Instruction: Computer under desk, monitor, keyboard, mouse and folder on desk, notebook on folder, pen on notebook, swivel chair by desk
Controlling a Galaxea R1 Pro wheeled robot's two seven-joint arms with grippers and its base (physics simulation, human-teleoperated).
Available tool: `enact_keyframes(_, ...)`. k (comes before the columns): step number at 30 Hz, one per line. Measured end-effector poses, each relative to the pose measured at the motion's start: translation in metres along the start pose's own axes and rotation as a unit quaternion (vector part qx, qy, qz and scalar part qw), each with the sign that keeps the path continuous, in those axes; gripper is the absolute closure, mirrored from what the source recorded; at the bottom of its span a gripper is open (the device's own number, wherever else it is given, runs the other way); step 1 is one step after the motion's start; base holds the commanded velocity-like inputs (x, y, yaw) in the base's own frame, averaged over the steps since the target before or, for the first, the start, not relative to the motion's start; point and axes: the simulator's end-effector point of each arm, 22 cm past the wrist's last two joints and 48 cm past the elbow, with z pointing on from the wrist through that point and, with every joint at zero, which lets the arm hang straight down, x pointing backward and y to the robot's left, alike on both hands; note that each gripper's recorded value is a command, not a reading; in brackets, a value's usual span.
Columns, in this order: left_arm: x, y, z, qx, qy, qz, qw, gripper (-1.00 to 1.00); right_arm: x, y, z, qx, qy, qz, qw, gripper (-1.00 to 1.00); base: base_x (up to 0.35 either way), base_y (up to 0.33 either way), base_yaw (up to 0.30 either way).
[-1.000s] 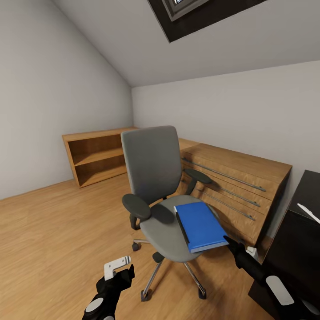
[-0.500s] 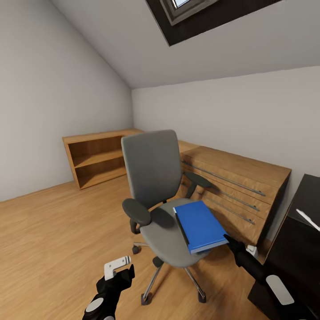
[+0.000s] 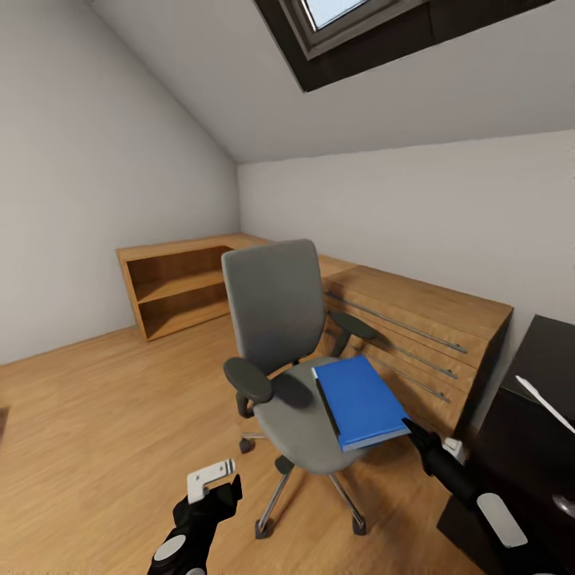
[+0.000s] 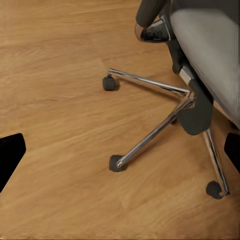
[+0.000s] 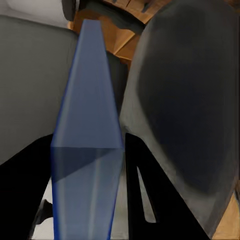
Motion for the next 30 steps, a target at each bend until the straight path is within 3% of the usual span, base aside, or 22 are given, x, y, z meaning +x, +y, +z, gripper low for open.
enact_keyframes(5, -0.010, -0.002, -0.005, 0.000, 0.000, 0.000, 1.0000, -1.00, 0.002, 0.028, 0.005, -0.016, 0.004, -0.023, 0.9996, 1.00, -0.271, 0.000, 0.000)
enact_keyframes(10, -0.019, -0.005, -0.010, 0.000, 0.000, 0.000, 1.0000, -1.00, 0.010, 0.058, 0.000, -0.032, 0.000, -0.072, 0.9969, 1.00, -0.044, 0.000, 0.000)
enact_keyframes(17, -0.031, -0.009, -0.017, 0.000, 0.000, 0.000, 1.0000, -1.00, 0.004, 0.084, -0.006, -0.044, -0.007, -0.093, 0.9947, 1.00, -0.005, 0.000, 0.000)
enact_keyframes(25, -0.045, -0.012, -0.024, -0.001, 0.001, -0.001, 1.0000, -1.00, 0.010, 0.133, -0.038, -0.050, -0.032, -0.140, 0.9884, 1.00, 0.000, 0.000, 0.000)
enact_keyframes(30, -0.054, -0.013, -0.028, -0.003, 0.002, -0.002, 1.0000, -1.00, 0.011, 0.156, -0.051, -0.047, -0.044, -0.156, 0.9857, 1.00, 0.000, 0.000, 0.000)
